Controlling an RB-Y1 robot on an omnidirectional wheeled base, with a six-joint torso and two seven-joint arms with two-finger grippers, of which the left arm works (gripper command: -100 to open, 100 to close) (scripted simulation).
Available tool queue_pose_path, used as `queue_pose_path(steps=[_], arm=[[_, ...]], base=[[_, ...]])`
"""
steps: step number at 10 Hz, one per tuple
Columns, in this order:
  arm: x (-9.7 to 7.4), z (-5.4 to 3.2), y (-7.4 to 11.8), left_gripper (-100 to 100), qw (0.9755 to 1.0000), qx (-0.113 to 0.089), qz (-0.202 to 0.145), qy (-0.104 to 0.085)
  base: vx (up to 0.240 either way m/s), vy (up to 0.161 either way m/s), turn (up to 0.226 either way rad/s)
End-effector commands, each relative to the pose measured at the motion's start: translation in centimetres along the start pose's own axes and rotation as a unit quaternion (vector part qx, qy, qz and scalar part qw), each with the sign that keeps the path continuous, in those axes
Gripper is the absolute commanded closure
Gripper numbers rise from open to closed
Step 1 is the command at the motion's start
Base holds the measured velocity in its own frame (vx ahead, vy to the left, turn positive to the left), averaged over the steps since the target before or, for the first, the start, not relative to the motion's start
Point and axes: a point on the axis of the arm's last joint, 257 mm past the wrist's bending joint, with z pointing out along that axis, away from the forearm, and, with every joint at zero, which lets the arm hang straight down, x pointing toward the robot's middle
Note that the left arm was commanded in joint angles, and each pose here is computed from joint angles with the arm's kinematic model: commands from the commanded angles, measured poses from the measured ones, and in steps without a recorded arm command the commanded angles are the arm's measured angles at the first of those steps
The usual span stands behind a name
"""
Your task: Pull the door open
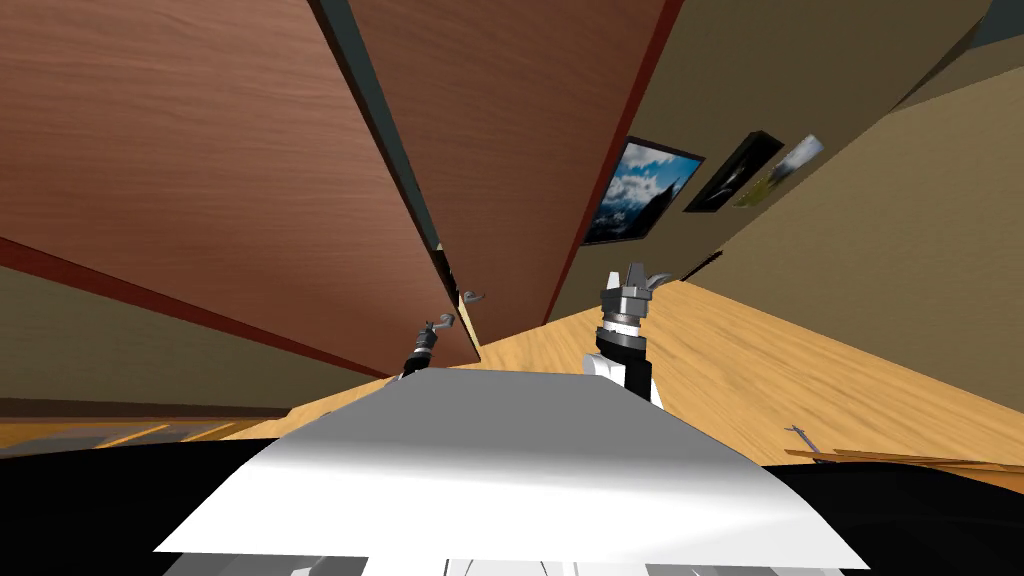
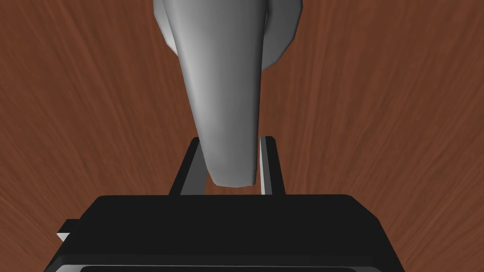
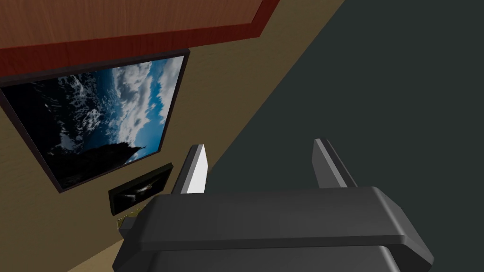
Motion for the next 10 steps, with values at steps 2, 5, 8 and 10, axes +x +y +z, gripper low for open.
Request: queue_pose_path(steps=[2,5,8,10], arm=[[1.9,0.39,-0.1,100,0.9997,0.005,-0.01,0.021],[1.0,-0.23,-0.1,100,0.9996,0.004,-0.005,0.028],[1.6,-0.9,-0.2,100,0.9987,0.005,-0.006,0.049],[2.0,-1.34,-0.1,100,0.998,0.006,-0.007,0.063]], base=[[-0.168,0.059,-0.146],[-0.132,0.011,-0.052],[-0.181,0.035,-0.086],[-0.123,0.017,-0.057]])
